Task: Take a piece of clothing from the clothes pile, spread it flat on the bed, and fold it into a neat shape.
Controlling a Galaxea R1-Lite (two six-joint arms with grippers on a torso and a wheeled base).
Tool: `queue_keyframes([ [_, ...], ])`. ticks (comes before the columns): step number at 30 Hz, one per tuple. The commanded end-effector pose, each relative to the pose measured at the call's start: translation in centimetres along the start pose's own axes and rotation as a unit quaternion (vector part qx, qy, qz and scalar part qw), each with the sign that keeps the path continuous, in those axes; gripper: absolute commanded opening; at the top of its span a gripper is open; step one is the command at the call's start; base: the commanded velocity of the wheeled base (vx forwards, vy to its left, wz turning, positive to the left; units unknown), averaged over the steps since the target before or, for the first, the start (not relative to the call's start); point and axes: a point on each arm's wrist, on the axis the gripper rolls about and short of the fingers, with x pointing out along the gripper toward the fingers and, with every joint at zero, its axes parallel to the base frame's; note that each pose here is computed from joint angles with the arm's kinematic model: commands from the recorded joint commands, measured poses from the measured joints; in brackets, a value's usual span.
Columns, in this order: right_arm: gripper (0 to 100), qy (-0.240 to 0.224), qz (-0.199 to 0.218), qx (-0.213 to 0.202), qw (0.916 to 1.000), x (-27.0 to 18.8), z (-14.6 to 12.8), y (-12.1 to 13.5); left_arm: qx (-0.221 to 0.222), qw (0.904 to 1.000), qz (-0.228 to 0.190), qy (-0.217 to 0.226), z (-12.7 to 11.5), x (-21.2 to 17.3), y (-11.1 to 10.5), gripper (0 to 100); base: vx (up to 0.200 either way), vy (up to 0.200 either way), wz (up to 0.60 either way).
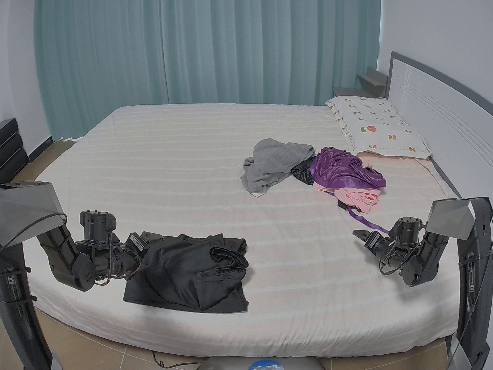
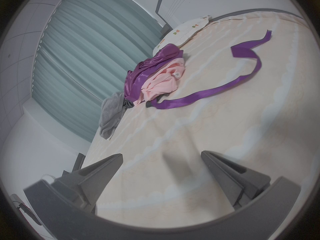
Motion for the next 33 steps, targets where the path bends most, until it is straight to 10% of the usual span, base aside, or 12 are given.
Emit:
queue_keyframes([
  [1,100,-0.002,0.006,0.002,1.0000,-0.1,0.0,0.3,-0.001,1.0000,0.002,0.002,-0.1,0.0,0.1,100,0.000,0.200,0.00],
  [20,100,0.065,0.103,-0.055,0.9911,-6.8,-6.5,10.0,0.003,1.0000,0.002,0.002,-0.1,0.2,0.1,100,0.000,0.200,0.00],
  [33,100,0.123,0.031,-0.125,0.9841,-7.5,-11.7,13.6,0.006,1.0000,0.007,0.001,-0.3,0.5,0.2,100,0.000,0.200,0.00],
])
